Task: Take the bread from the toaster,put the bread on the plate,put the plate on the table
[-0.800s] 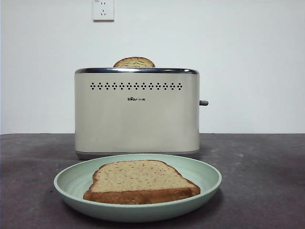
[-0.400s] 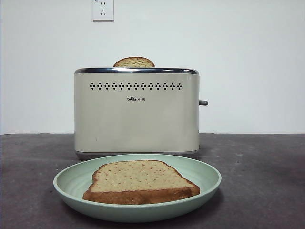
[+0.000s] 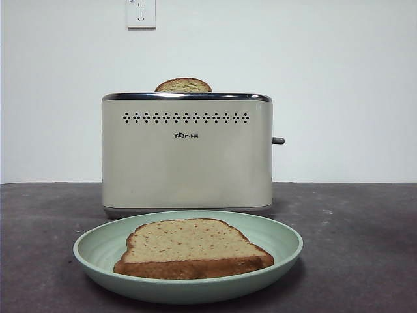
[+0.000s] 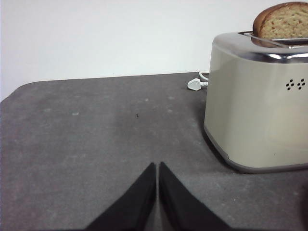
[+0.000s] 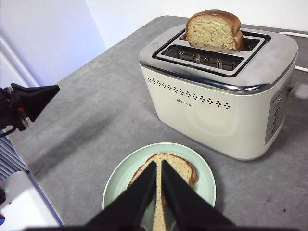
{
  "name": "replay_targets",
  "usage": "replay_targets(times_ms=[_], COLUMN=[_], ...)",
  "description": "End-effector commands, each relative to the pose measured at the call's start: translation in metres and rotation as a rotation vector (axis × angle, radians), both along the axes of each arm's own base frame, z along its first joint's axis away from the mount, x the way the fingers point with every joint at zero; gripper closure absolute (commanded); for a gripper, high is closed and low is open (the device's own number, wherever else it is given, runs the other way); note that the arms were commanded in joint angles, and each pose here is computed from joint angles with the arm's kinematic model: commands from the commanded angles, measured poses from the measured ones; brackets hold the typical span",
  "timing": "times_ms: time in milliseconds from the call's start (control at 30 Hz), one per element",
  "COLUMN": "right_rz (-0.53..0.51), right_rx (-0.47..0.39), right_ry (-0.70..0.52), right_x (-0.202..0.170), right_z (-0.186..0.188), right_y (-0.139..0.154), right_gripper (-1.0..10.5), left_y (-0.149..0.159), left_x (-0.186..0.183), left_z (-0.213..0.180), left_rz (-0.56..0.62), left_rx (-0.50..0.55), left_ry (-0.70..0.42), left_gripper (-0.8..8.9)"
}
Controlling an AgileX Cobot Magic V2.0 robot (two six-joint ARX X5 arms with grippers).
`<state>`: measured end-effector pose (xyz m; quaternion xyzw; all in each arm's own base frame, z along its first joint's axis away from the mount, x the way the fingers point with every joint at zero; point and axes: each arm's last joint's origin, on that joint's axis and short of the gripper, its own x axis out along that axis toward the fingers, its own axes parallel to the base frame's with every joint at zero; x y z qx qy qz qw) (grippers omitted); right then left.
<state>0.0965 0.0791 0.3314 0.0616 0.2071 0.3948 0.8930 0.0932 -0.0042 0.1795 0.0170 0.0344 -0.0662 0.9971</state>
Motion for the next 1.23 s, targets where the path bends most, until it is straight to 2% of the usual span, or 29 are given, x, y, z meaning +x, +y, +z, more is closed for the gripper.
replay_targets(times_ms=[33,367,500,1233], right_rz=[0.009,0.009,0.009,0.009], right_rx=[0.007,0.007,0.007,0.007], right_ry=[-0.026,-0.026,-0.026,-0.026], right_x=[0.000,0.000,0.000,0.000], right_z=[0.005,0.005,0.005,0.005], right_y=[0.001,0.001,0.001,0.001], right_gripper=[9.4,9.4,9.4,9.4], left_y=[0.001,0.001,0.001,0.001], left_x=[0.000,0.003,0.003,0.003], left_z=[-0.007,-0.031,-0.031,-0.031], left_rz=[0.017,0.043,0.042,0.043], left_rx=[-0.008,-0.080,-0.105,-0.105], left_ry=[-0.010,0.114,0.115,0.115], left_gripper=[8.06,8.06,8.06,8.06])
